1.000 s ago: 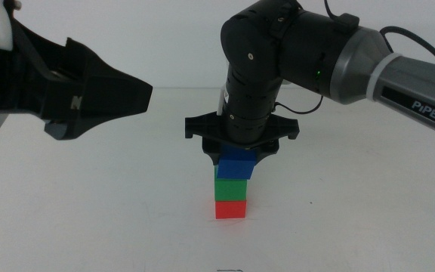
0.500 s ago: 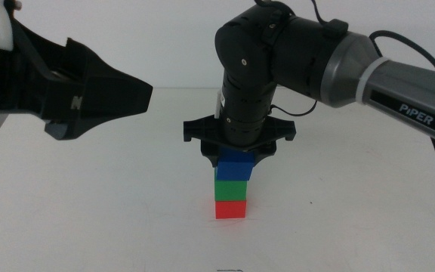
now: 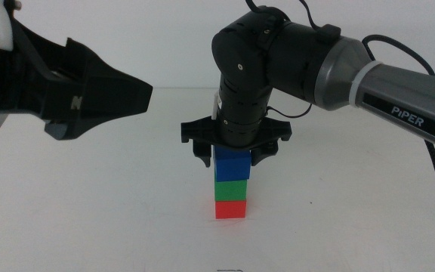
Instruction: Stack red cubes first, then green, then blue cubes in a specific spot.
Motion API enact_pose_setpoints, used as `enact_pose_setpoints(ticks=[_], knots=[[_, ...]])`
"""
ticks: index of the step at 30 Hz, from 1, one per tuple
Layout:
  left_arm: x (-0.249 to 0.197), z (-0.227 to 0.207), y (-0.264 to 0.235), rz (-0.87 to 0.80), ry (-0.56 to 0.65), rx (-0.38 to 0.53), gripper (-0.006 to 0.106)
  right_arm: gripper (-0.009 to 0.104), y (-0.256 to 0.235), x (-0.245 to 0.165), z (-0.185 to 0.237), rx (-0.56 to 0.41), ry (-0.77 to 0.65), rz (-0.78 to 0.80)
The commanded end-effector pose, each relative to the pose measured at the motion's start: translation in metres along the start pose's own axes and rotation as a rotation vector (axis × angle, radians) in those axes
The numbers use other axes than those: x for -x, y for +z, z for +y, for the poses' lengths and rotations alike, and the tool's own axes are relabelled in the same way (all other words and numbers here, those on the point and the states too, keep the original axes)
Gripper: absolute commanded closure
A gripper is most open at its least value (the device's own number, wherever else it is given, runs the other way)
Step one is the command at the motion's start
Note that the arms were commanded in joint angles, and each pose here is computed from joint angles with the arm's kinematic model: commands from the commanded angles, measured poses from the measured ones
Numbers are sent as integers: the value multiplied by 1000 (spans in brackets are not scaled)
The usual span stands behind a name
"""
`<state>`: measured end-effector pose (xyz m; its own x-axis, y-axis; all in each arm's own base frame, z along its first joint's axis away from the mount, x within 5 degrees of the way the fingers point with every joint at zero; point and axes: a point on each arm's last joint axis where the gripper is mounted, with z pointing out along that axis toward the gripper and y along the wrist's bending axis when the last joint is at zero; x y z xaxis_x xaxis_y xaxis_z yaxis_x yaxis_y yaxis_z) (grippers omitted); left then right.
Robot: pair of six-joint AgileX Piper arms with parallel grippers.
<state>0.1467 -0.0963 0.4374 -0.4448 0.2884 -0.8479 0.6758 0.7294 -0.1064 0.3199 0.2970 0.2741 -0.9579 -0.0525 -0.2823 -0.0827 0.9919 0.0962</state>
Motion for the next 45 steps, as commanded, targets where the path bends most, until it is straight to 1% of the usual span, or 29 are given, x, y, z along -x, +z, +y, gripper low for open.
enact_pose_setpoints(ticks=[1,4,10,16,19,25,29,34,37,40,45], knots=[[12,-3,-9,-104,-6,2,7,28,-34,6,0,56,-8,-98],[12,-3,-9,-104,-6,2,7,23,-34,6,0,56,-9,-98],[12,-3,-9,-104,-6,2,7,23,-42,8,-5,54,-16,-107],[12,-3,-9,-104,-6,2,7,23,-79,11,-31,23,-9,-150],[12,-3,-9,-103,-6,2,7,23,-108,12,-46,45,-17,-204],[12,-3,-9,-103,-6,2,7,23,-176,10,-95,71,-19,-369],[12,-3,-9,-103,-6,2,7,23,-214,4,-123,76,-64,-487],[12,-3,-9,-103,-6,2,7,23,-258,-14,-165,77,-53,-645],[12,-3,-9,-103,-6,2,7,23,-267,-31,-189,79,-53,-747],[12,-3,-9,-103,-6,2,7,23,-272,-50,-215,55,-22,-859],[12,-3,-9,-103,-6,2,7,23,-273,-76,-239,15,21,-964]])
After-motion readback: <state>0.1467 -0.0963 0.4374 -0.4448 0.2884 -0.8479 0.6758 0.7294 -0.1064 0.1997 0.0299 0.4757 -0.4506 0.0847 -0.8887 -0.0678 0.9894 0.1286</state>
